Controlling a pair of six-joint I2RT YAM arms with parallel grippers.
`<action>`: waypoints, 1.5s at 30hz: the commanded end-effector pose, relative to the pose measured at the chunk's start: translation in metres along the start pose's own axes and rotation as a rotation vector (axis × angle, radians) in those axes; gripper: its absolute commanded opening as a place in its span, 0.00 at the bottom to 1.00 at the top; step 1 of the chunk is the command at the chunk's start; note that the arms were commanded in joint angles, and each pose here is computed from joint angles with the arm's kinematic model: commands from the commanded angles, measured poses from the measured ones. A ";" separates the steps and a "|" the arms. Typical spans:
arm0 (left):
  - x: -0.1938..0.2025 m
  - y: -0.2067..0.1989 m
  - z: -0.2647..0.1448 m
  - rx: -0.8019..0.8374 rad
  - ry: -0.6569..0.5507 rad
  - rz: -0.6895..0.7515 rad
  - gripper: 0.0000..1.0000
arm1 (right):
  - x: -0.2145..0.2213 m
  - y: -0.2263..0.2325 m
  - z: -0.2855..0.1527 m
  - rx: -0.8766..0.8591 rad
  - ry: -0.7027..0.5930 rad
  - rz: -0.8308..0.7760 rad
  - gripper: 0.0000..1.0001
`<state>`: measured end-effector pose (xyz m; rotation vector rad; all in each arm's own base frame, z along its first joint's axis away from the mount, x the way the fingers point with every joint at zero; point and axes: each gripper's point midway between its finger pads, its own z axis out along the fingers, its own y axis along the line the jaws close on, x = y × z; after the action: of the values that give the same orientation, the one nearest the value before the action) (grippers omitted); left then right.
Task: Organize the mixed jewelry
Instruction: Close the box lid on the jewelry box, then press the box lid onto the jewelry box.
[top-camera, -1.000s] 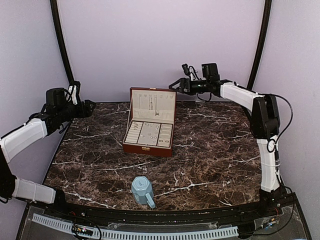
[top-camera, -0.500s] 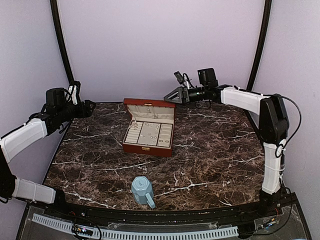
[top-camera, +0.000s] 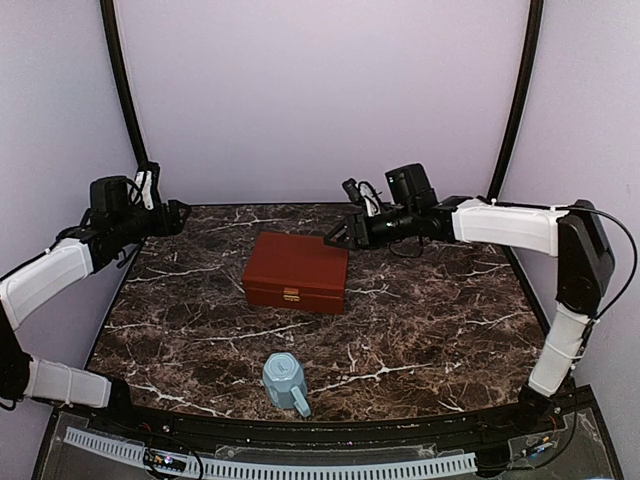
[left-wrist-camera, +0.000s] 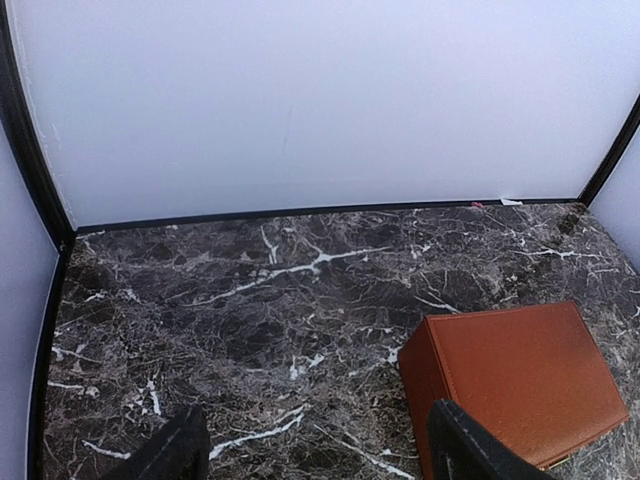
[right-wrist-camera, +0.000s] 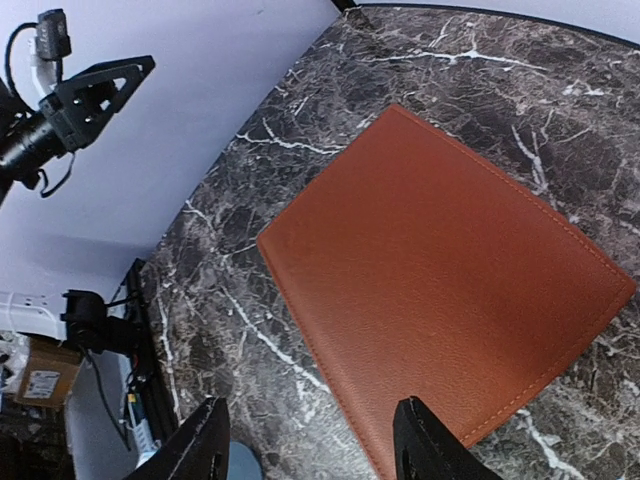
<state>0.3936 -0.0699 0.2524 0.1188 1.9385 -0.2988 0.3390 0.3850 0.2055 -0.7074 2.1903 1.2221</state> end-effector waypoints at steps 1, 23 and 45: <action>-0.007 0.002 -0.009 -0.009 -0.035 0.000 0.77 | -0.004 -0.014 0.019 0.124 -0.037 0.032 0.46; -0.009 0.000 -0.014 -0.006 -0.046 -0.008 0.77 | 0.062 -0.043 0.085 0.195 0.132 0.089 0.20; 0.008 0.013 -0.015 -0.076 -0.002 -0.138 0.79 | 0.032 -0.022 0.054 0.190 -0.002 0.031 0.50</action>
<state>0.3860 -0.0654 0.2612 0.0713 1.9161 -0.3037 0.3343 0.4321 0.1209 -0.6352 2.3224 1.0912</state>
